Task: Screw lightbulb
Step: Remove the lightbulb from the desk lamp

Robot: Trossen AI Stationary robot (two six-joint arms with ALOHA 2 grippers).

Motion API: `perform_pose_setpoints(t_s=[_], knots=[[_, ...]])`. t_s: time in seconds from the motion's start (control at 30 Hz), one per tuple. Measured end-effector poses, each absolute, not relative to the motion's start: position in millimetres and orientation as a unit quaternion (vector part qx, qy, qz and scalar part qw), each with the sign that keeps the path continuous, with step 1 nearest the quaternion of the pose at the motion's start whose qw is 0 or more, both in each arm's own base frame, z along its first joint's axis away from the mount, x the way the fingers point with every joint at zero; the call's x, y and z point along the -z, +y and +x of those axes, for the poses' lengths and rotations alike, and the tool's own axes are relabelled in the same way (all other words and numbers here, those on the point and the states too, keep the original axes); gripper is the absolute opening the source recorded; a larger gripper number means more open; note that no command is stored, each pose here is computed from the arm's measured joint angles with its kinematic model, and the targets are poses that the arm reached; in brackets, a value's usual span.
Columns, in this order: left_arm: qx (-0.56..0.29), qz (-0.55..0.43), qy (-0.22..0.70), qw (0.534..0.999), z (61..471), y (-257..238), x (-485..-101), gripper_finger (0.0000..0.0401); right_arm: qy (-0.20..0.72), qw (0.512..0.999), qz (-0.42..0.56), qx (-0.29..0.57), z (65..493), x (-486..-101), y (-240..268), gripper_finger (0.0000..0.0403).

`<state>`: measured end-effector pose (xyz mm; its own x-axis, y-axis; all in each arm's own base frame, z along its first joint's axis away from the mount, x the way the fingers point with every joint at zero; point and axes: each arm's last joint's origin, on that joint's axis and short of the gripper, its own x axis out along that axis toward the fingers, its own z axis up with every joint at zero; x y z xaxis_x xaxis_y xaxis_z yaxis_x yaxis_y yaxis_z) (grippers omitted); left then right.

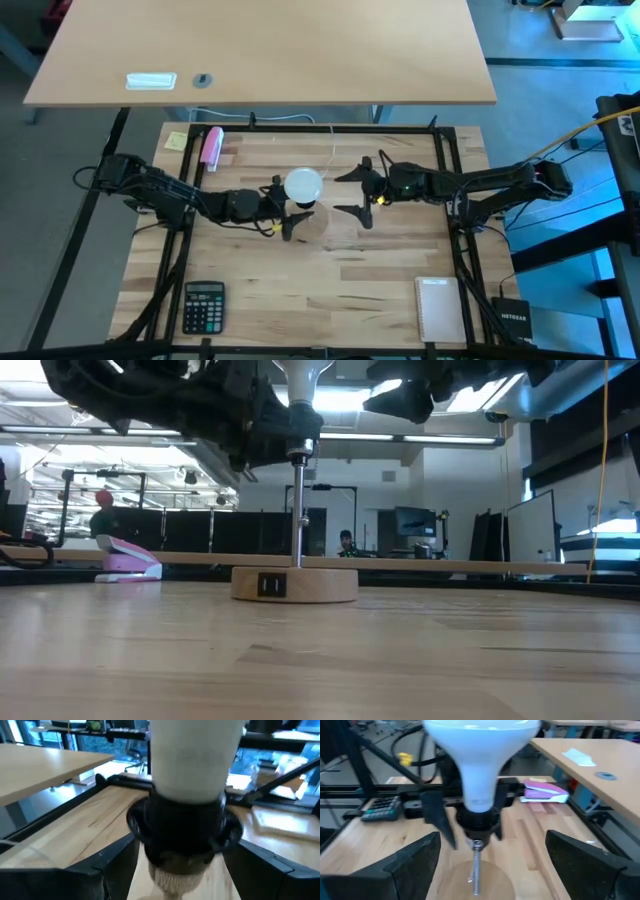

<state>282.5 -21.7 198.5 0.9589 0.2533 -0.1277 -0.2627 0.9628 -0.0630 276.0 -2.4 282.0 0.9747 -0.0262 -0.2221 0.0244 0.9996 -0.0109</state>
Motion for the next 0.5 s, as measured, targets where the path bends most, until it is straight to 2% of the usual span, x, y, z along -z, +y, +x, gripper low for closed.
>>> perform_pose_setpoints(t_s=[0.17,0.27,0.4,0.5], knots=[[-0.127,-0.027,0.072,0.989,282.0,-23.5,-196.6,0.0258,0.094,0.995,-0.006,0.034,276.7,-285.5,-3.7,0.0360],[-0.128,-0.031,0.072,0.989,282.0,-23.3,-196.6,0.0222,0.072,0.997,-0.001,0.034,277.8,-289.2,-3.6,0.0360],[-0.130,-0.030,0.074,0.988,281.8,-23.2,-196.1,0.0147,0.059,0.998,0.012,0.020,288.2,-283.3,-2.8,0.0360],[-0.130,-0.029,0.077,0.988,281.7,-23.3,-195.5,0.0139,0.051,0.998,0.013,0.020,303.3,-270.3,-2.9,0.0360]])
